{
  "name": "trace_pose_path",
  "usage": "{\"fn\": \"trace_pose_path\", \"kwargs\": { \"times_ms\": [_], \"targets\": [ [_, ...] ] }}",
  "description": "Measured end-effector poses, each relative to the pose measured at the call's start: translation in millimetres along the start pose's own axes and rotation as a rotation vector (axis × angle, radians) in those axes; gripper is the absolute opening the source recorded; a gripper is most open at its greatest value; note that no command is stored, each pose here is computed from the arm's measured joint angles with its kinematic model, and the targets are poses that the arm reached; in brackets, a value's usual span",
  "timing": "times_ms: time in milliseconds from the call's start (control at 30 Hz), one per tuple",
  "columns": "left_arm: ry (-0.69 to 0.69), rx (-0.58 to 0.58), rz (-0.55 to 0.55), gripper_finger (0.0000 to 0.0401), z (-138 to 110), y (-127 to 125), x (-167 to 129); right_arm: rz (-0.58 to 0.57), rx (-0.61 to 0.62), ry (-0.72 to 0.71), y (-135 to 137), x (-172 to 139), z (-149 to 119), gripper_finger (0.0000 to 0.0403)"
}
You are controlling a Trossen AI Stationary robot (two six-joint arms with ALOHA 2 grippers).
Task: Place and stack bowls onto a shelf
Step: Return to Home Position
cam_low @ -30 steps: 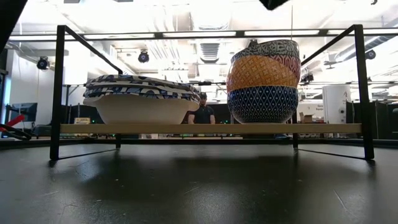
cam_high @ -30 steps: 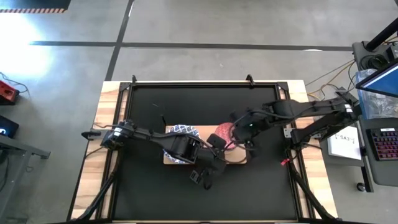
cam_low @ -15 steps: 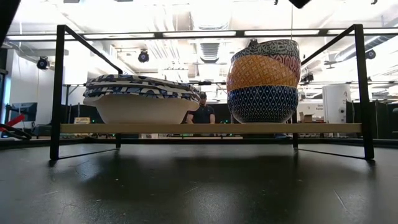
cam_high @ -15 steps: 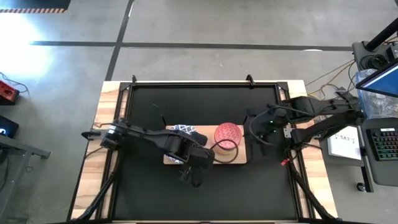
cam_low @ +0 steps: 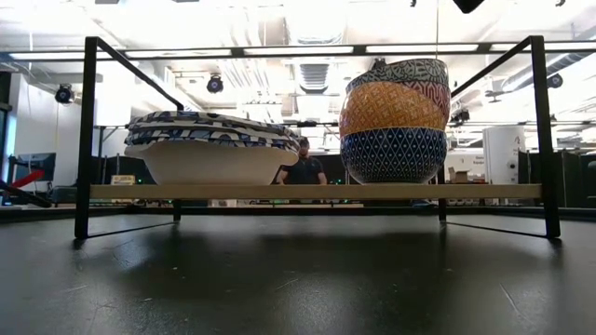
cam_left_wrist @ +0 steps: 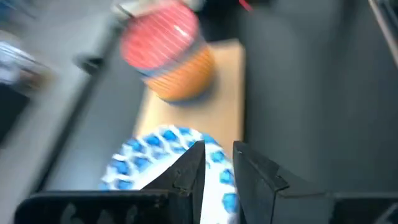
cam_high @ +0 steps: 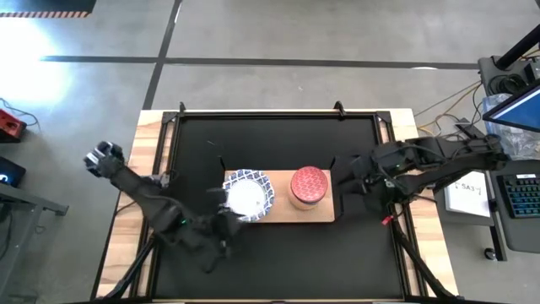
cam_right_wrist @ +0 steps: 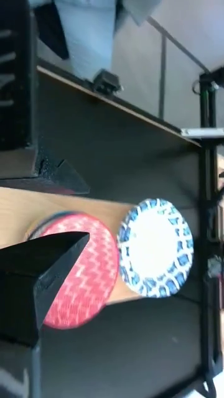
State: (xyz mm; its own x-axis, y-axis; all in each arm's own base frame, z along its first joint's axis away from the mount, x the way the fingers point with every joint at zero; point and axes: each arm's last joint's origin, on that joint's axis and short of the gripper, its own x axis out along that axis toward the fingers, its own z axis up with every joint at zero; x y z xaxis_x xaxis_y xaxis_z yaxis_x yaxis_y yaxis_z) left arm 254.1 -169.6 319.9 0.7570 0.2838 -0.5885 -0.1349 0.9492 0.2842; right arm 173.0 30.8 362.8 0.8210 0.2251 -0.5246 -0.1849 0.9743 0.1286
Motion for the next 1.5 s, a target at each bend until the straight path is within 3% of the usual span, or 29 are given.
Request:
{"fn": "trace_pose_path", "kwargs": {
  "times_ms": [167,267,433,667,1100,1367,1500],
  "targets": [
    [-0.252,-0.119,0.241,0.0056,-32.5,-1.6,-19.7,-0.068,-0.002,-0.064,-2.9,-5.1,-13.0,0.0096],
    [-0.346,-0.205,0.308,0.0042,-51.6,0.5,-31.7,-0.078,-0.001,-0.101,-4.1,-6.7,-22.4,0.0098],
    [-0.425,-0.306,0.294,0.0036,-75.5,4.9,-44.4,-0.080,0.011,-0.121,-5.6,-10.1,-40.3,0.0094],
    [-0.451,-0.364,0.307,0.0036,-96.5,6.0,-37.4,-0.076,-0.019,-0.207,-8.8,-9.2,-71.8,0.0085],
    [-0.498,-0.361,0.370,0.0036,-95.8,-5.8,-30.1,-0.111,-0.017,-0.457,-17.1,-3.5,-134.8,0.0068],
    [-0.493,-0.375,0.357,0.0036,-94.4,-7.9,-29.6,-0.215,-0.009,-0.482,-24.0,9.1,-162.4,0.0068],
    [-0.497,-0.394,0.352,0.0036,-94.0,-8.1,-29.6,-0.214,-0.008,-0.513,-25.6,15.4,-173.0,0.0070]
  ]
}}
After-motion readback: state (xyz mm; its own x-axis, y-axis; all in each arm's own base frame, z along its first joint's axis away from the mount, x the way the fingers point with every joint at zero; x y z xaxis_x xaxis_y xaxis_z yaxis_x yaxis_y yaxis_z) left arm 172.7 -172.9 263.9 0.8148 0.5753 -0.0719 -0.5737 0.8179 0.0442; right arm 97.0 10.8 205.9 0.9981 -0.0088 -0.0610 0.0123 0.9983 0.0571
